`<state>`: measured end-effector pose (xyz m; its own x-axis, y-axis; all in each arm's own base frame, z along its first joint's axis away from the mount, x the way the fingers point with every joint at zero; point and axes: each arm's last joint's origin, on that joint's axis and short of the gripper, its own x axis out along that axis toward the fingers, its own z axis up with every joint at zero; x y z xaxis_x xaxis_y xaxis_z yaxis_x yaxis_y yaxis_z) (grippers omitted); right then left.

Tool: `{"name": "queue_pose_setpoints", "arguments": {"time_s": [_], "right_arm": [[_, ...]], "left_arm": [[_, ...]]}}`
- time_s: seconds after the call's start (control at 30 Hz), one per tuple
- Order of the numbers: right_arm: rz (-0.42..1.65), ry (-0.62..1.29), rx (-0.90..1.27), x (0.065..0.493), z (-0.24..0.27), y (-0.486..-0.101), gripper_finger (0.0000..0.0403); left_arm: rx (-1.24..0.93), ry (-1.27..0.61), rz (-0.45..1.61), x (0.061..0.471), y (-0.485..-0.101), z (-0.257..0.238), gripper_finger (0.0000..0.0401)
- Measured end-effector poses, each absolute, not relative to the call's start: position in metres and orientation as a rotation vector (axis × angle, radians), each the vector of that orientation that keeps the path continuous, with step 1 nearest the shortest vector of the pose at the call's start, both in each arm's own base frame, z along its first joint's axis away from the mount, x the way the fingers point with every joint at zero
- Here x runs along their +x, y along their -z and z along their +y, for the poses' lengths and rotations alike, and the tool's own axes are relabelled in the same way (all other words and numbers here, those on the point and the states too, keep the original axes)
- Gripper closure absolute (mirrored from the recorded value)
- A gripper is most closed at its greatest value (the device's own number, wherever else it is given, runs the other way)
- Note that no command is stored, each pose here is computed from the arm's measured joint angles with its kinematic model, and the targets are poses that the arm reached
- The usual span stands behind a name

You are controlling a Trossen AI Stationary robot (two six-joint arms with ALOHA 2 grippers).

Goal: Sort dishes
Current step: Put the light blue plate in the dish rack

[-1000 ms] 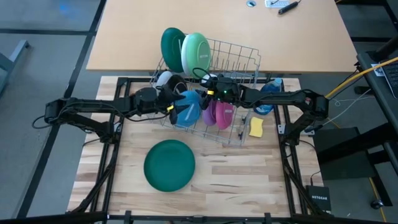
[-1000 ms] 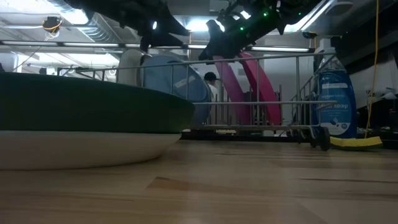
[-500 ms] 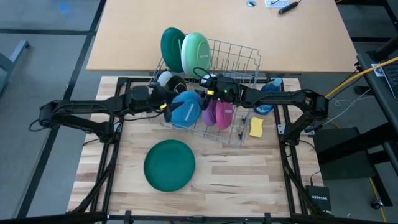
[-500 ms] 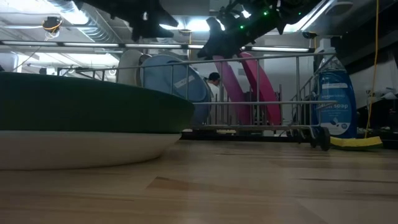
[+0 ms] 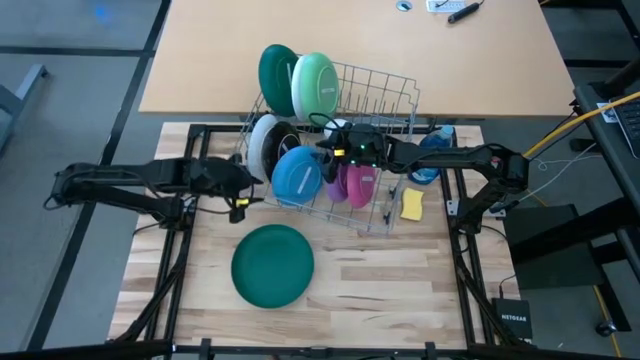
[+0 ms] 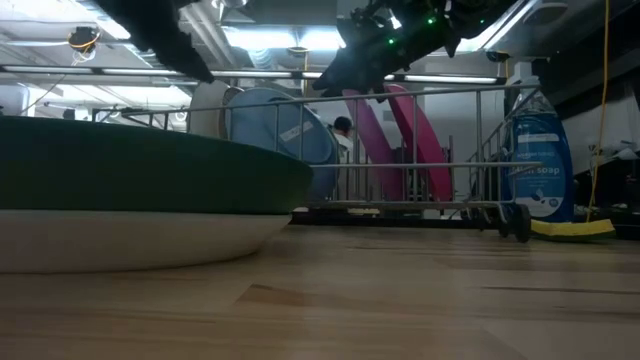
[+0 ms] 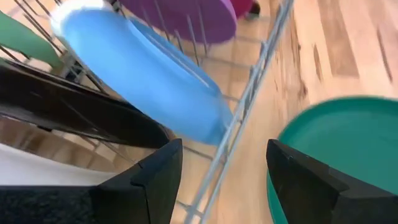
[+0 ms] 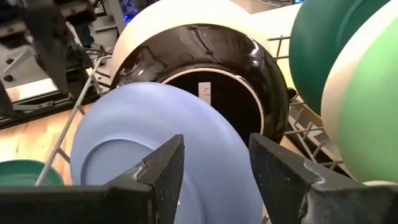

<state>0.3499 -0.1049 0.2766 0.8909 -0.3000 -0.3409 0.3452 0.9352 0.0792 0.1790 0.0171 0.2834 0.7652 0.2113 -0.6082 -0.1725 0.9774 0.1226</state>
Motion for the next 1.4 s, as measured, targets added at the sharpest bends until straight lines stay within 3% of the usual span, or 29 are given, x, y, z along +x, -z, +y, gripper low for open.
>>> {"name": "queue_pose_setpoints", "arguments": {"time_s": [0.17,0.33,0.83,1.4], "right_arm": [[0.331,0.336,0.14,0.35,-0.105,-0.277,0.0217],[0.331,0.336,0.141,0.35,-0.105,-0.277,0.0217],[0.346,0.336,0.144,0.349,-0.105,-0.276,0.0217],[0.349,0.336,0.144,0.349,-0.104,-0.275,0.0217]], "left_arm": [[0.055,-0.194,0.721,0.189,-0.274,0.012,0.018],[-0.112,-0.273,0.771,0.2,-0.262,0.015,0.0183],[-0.356,-0.411,0.728,0.205,-0.259,0.03,0.0297],[-0.478,-0.466,0.648,0.226,-0.252,0.035,0.0334]]}}
